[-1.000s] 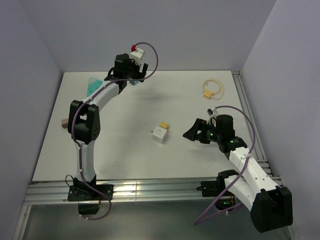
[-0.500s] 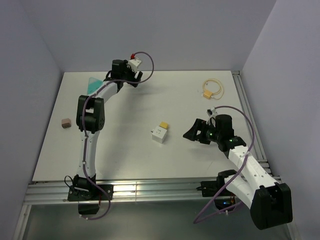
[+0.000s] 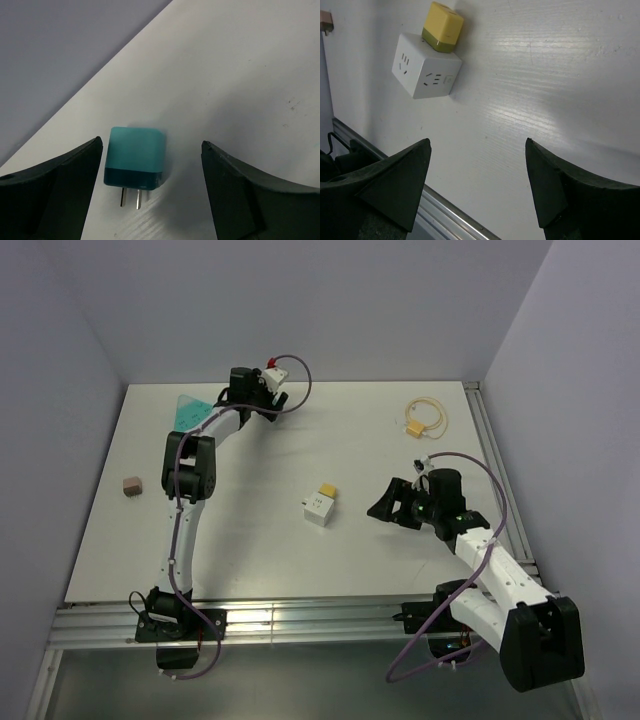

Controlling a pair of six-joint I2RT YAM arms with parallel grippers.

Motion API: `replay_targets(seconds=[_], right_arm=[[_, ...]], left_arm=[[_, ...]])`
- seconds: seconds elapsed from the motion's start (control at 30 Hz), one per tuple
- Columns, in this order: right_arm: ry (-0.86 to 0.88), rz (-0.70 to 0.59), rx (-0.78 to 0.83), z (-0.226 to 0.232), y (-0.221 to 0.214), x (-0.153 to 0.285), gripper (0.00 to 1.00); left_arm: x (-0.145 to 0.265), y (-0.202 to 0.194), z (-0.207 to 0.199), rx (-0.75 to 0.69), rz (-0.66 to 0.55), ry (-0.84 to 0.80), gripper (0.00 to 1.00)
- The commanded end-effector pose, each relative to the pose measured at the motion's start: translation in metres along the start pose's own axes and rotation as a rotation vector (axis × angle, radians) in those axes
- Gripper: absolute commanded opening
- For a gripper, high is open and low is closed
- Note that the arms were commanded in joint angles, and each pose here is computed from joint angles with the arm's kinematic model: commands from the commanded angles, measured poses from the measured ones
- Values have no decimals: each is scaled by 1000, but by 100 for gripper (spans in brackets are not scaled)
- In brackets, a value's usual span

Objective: Insert the plug

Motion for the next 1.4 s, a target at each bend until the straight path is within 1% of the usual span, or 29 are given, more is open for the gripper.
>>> replay_targets(seconds=[0.0,0.13,0.2,0.27,0.4,0.43,0.47,0.53,0.57,0.7,0.83,0.87,0.9,1.0,1.1,1.13,1.3,1.33,1.37], right_arm=[[-11,-14,16,-3,5,-2,82],[-19,-5,9,-4,4,-3,82],[-25,-8,9,-5,5,-3,82],[-32,-6,7,-5,5,-3,82],[-35,-7,7,-6,6,-3,82],[-36,-4,5,-6,6,-4,82],[-37,-1,4,-6,5,-4,82],[-40,4,3,-7,6,-5,82],[-39,3,5,-7,6,-5,82],[-41,4,6,-6,8,-5,82],[-43,4,7,-6,8,-5,82],[-42,2,8,-6,9,-4,82],[-41,0,9,-6,9,-4,82],[-42,-1,9,-6,9,-4,82],[-46,0,9,-6,9,-4,82],[-45,-2,11,-6,9,-4,82],[-48,-2,10,-6,9,-4,82],[-48,-4,11,-6,10,-3,82],[-48,-2,10,-6,10,-3,82]], left_arm=[[1,26,13,-41,-77,10,85],[4,24,19,-44,-74,10,86],[8,20,22,-35,-60,-10,81],[10,18,21,-38,-49,-44,80],[10,13,23,-37,-25,-47,79],[9,12,22,-40,-20,-54,75],[10,12,22,-44,-17,-58,73],[8,10,22,-49,-12,-55,72],[8,11,21,-54,-11,-65,68],[7,10,21,-65,-11,-70,63],[5,7,18,-71,5,-75,66],[5,9,16,-74,6,-80,69],[4,6,15,-69,17,-84,69],[4,6,13,-66,24,-95,69],[3,8,12,-68,24,-98,65],[3,8,12,-68,23,-100,60],[3,8,12,-70,25,-100,48],[3,7,11,-73,27,-103,43],[3,6,11,-76,29,-104,42]])
Point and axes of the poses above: each gripper's point midway between its finger pads, its own x axis back along the fingers, its own z axis along the line the jaws close on, y = z × x, the point moved 3 cm from there along x, back along the fingers, and after that the axes turned 7 degrees about x, right-handed, at the moved point
